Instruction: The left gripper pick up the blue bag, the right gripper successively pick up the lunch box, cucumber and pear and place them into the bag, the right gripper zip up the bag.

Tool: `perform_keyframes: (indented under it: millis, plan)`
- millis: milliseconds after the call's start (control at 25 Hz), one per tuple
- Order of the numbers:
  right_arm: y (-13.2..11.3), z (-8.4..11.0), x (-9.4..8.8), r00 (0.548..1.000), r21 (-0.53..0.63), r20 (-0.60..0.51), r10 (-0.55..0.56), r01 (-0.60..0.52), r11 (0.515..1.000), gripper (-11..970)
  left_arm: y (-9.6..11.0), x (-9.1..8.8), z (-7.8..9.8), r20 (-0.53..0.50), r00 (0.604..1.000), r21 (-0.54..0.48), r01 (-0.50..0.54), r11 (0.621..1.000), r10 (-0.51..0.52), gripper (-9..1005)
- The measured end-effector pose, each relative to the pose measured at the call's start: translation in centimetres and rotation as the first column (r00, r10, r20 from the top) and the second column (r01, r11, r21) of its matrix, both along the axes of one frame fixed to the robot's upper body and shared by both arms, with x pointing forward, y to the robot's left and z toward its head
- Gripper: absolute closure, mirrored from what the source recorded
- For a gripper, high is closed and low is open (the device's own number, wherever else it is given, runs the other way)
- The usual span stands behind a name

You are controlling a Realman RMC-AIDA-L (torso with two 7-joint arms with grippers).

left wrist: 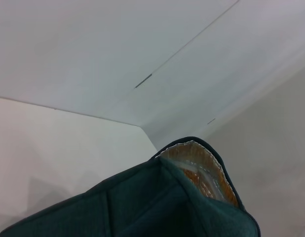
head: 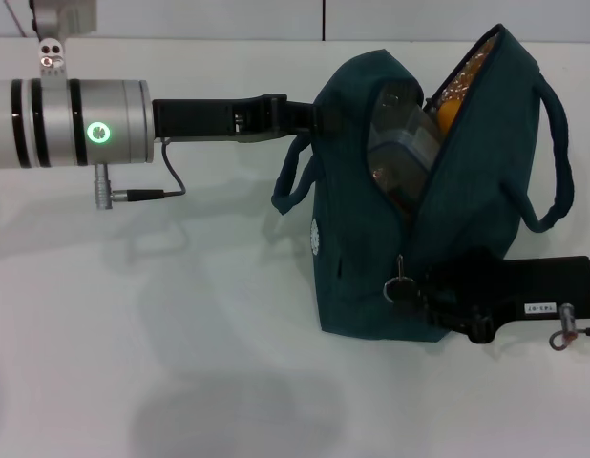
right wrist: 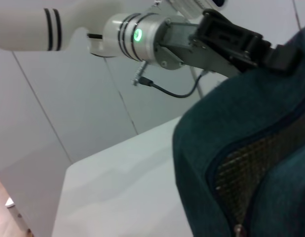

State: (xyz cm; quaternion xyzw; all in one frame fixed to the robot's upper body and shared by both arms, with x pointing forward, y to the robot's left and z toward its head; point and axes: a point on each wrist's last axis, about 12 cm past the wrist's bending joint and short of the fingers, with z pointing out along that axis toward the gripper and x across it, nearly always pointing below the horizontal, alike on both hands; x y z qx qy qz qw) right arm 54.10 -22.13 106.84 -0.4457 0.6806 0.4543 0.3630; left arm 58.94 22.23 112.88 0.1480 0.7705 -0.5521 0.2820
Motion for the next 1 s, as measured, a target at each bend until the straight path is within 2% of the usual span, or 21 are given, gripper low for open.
perform_keyframes:
  millis: [120,360,680,1000]
  plan:
    - [-0.1,-0.2,0.0,1.000,0.001,-0.002,-0.023,0.023,1.000,685,0.0,0.0,0.0,0.001,1.000,0.000,0.001,1.000,-0.001,920]
    - [-0.5,-0.2,-0.1,0.998,0.030,-0.005,-0.055,0.055,0.998,911,0.0,0.0,0.0,0.005,1.000,0.000,0.000,1.000,0.000,920]
    - [-0.9,0.3,-0.8,0.999,0.077,-0.032,-0.026,0.029,0.997,956,0.0,0.0,0.1,0.007,1.000,-0.001,0.003,1.000,-0.003,920]
    - [-3.2,1.4,-1.6,0.998,0.132,-0.054,-0.025,0.032,0.991,955,0.3,-0.2,0.5,0.018,1.000,-0.022,0.021,1.000,-0.021,919]
